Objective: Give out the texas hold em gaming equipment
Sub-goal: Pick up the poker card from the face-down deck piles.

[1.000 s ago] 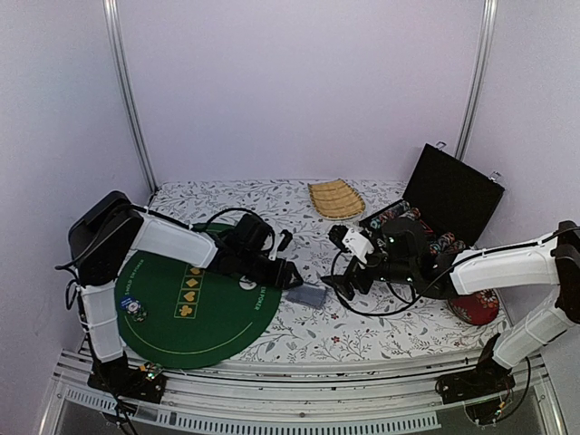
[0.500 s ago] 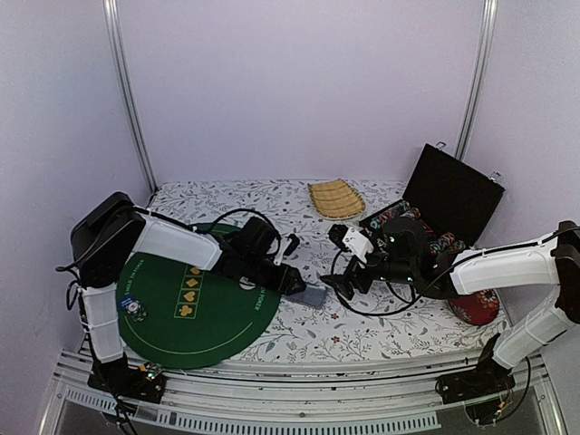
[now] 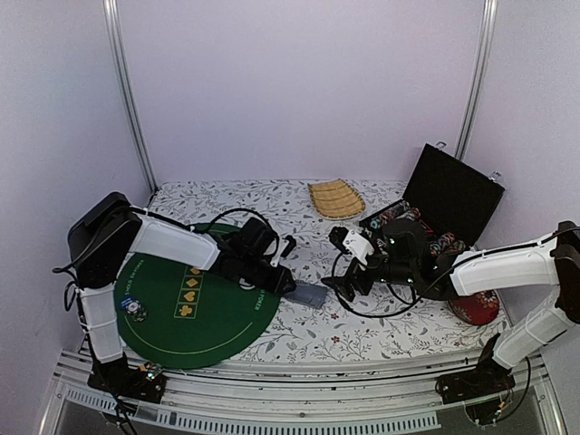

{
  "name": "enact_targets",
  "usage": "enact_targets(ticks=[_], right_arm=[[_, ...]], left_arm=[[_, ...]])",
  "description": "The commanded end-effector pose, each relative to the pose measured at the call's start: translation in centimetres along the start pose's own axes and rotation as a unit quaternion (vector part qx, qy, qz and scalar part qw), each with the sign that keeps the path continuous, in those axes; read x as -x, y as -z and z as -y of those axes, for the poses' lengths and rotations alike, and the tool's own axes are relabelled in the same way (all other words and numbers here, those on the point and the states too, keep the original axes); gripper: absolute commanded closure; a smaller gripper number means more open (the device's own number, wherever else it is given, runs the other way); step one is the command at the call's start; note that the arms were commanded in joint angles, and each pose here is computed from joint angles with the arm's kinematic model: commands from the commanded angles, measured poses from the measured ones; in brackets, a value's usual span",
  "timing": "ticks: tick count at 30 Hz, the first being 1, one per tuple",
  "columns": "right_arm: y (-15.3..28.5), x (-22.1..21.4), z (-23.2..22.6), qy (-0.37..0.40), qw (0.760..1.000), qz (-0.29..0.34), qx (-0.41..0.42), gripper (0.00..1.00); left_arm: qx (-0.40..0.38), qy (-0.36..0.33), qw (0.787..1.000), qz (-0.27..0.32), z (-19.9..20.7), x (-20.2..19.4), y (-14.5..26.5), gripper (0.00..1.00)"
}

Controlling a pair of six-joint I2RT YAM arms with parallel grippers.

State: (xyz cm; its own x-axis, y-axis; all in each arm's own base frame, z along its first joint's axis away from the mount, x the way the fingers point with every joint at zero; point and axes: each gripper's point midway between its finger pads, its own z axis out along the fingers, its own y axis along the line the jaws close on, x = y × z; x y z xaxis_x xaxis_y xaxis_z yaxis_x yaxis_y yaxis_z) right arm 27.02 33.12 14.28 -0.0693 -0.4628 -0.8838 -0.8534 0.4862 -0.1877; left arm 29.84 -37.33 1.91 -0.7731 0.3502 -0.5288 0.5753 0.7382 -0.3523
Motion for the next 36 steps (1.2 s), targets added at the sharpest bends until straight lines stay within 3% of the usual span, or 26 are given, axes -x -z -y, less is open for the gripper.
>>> enact_targets(ticks=[1,8,23,36], right_arm=[[0.5,0.5,0.4,0.005,1.0,0.01,-0.01,0.01],[0.6,0.6,0.7,0.007,1.0,0.01,-0.018,0.01],[0.8,1.0,0.5,0.01,1.0,0.013,-0.009,0.01],[1.1,2.2,-0.3,0.007,0.999,0.026,0.028,0.01]], left_arm=[[0.008,-0.01,1.0,-0.013,0.0,-1.0,1.3,0.7],[-0.013,-0.018,1.0,-0.001,0.9,-0.4,2.4,1.0],[-0.041,-0.028,0.999,0.016,0.7,-0.1,4.2,1.0],[-0.072,-0.111,0.986,0.1,3.1,2.7,9.6,1.0]])
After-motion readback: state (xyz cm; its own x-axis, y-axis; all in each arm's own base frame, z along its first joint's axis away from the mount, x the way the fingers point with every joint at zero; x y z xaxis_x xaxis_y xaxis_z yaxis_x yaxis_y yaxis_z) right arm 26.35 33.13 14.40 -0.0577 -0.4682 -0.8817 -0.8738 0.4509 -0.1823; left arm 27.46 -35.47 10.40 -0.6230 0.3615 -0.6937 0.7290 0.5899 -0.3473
